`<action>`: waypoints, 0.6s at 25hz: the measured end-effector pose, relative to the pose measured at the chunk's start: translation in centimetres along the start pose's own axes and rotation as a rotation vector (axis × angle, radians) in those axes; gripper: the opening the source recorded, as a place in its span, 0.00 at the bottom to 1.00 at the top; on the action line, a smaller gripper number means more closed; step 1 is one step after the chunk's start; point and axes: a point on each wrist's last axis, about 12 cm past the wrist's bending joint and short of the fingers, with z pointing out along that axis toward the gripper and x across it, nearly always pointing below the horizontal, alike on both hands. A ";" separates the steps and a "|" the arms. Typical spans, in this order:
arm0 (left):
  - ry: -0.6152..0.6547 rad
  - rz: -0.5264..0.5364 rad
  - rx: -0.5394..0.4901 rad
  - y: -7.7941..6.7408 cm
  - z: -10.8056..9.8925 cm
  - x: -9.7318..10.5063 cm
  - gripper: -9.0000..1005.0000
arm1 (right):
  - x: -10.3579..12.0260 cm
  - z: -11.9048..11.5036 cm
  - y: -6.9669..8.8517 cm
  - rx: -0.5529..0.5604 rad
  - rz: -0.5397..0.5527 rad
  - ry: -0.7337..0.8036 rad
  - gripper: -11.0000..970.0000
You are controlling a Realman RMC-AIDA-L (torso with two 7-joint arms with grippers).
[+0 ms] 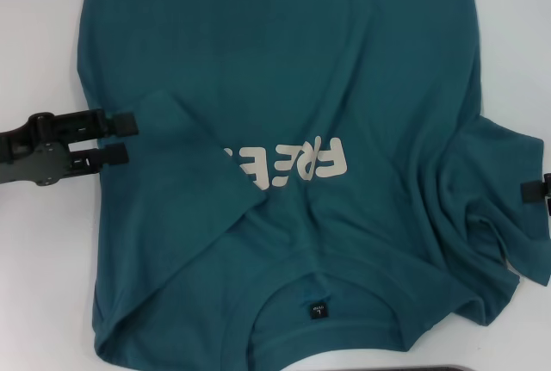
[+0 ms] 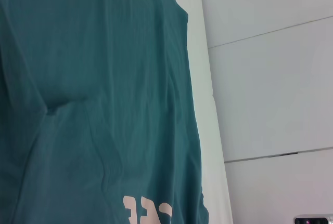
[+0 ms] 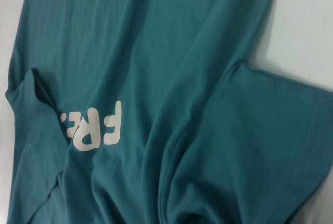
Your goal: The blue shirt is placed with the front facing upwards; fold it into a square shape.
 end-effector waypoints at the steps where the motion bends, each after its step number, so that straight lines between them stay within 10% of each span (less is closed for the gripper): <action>1: 0.000 0.000 0.000 0.0 0.0 0.0 0.72 | 0.0 0.1 0.1 0.000 -0.001 0.002 0.96; 15: -0.005 0.000 -0.005 0.1 0.0 -0.1 0.72 | -0.7 1.5 0.8 -0.008 -0.023 0.005 0.96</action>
